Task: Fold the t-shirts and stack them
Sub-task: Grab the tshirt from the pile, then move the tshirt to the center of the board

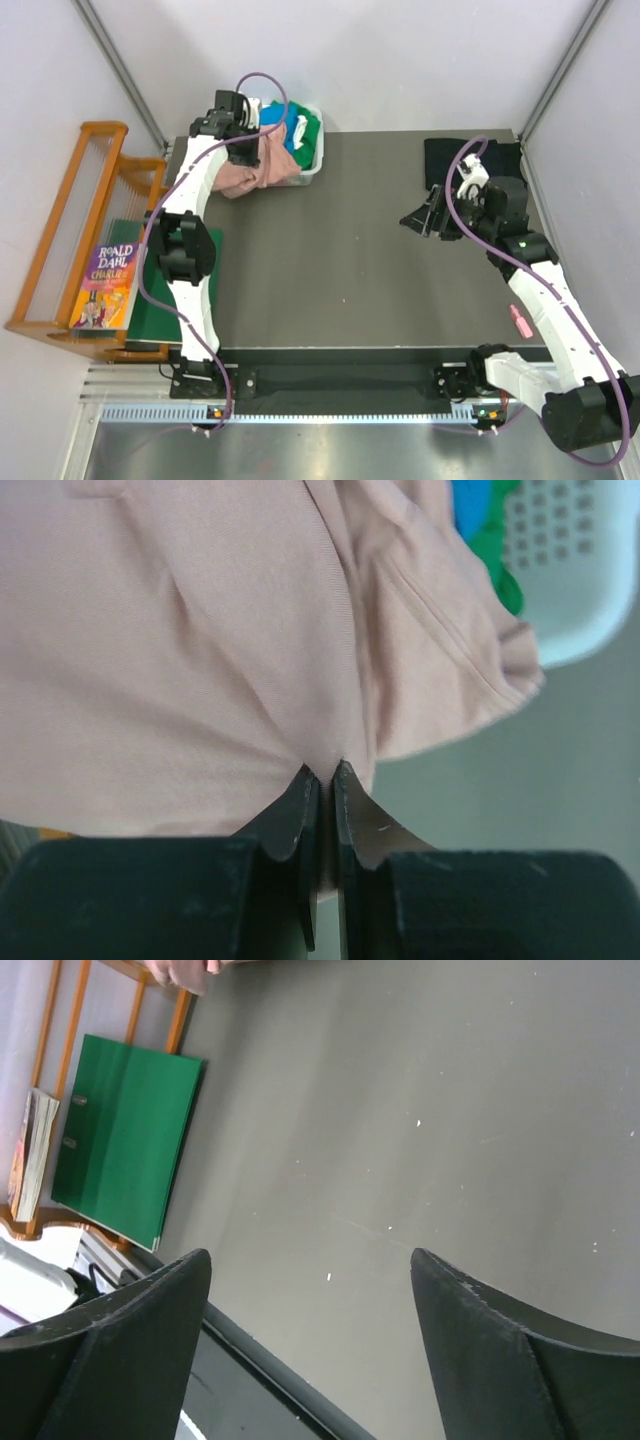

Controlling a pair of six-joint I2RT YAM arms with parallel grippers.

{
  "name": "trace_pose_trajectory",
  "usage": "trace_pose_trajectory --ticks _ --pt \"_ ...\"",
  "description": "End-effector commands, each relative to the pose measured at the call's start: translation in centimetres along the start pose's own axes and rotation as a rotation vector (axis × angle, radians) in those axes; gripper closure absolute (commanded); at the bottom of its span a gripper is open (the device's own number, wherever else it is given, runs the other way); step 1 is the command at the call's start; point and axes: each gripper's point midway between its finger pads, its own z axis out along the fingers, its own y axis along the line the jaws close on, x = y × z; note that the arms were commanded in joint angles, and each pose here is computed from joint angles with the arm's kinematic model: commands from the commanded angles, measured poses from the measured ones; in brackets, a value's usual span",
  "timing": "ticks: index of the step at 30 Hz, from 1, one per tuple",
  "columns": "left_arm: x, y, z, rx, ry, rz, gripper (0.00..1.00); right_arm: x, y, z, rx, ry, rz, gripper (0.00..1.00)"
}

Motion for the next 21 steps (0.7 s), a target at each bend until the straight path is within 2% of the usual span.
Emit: trace_pose_trajectory --ticks 1,4,5,6,7,9,10,12,15,21 --pt "-4.3 -6.1 -11.8 0.181 -0.195 0.134 1.00 -1.4 2.0 -0.8 -0.058 -0.057 -0.069 0.21" --pt "-4.4 -12.0 -18.5 0.256 -0.292 0.346 1.00 -1.7 2.0 -1.2 -0.042 -0.071 -0.088 0.24" --pt "-4.5 -13.0 -22.1 0.248 -0.359 0.411 1.00 -1.8 2.0 -1.3 -0.039 -0.074 -0.093 0.25" --pt "-3.3 -16.2 -24.1 0.302 -0.377 0.481 1.00 -1.8 2.0 -1.4 -0.036 -0.075 -0.095 0.25" --pt "-2.1 -17.1 -26.6 0.333 -0.391 0.515 1.00 -1.9 2.0 -1.5 -0.032 -0.080 -0.096 0.25" --pt "0.7 -19.9 -28.9 0.467 -0.368 0.593 1.00 -2.2 2.1 -1.7 -0.027 -0.095 -0.101 0.26" --pt "2.2 -19.9 -30.2 0.513 -0.346 0.613 1.00 -2.2 2.0 -1.8 -0.018 -0.098 -0.099 0.26" --pt "5.2 -20.9 -30.6 0.633 -0.280 0.676 0.96 -2.6 2.0 -2.1 -0.008 -0.115 -0.098 0.27" --pt "9.1 -21.6 -30.7 0.713 -0.173 0.743 0.93 -3.3 2.1 -2.9 0.018 -0.154 -0.094 0.29" --pt "10.2 -22.4 -29.9 0.762 -0.123 0.737 0.95 -4.8 3.2 -4.8 0.021 -0.248 -0.088 0.30"
